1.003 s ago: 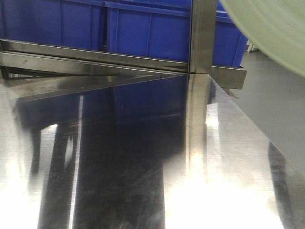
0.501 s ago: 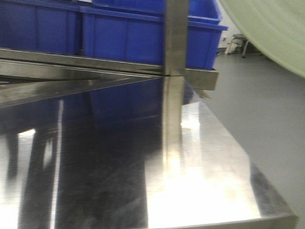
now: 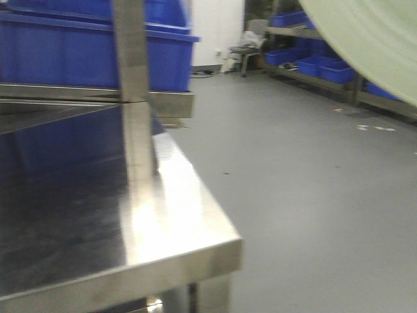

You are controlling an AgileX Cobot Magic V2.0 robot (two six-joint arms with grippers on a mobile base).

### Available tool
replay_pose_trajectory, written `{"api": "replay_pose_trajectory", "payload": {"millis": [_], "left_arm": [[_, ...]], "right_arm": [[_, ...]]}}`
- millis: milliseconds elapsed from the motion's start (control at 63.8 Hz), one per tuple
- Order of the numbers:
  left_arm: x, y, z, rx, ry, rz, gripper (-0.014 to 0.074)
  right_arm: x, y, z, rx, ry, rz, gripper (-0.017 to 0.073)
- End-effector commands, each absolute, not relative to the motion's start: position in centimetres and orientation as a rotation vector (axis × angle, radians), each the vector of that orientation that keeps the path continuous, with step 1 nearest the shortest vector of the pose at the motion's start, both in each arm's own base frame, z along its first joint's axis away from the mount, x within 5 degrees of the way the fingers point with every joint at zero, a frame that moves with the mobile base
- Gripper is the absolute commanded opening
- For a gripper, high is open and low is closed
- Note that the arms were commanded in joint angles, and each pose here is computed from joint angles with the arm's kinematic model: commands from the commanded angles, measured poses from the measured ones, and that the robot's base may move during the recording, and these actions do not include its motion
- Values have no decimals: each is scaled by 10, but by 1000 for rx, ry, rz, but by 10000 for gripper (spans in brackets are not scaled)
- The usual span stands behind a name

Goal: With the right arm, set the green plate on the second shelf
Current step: 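Drive the base to the shelf rack holding the plate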

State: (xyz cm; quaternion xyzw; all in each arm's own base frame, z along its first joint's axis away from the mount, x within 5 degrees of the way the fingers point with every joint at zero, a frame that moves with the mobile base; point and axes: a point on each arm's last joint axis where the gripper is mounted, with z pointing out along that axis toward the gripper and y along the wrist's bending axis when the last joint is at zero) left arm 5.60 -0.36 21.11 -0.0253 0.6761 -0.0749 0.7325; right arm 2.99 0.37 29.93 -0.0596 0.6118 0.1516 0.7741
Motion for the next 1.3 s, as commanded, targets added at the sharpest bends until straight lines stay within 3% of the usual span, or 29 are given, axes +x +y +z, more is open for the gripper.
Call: {"api": "replay_pose_trajectory", "payload": {"millis": [0, 1285], "left_arm": [[56, -3, 206, -61, 1428, -167, 130], [56, -3, 206, -61, 1428, -167, 130]], "right_arm": [[25, 7, 316, -161, 1215, 361, 56], [25, 7, 316, -161, 1215, 361, 56]]}}
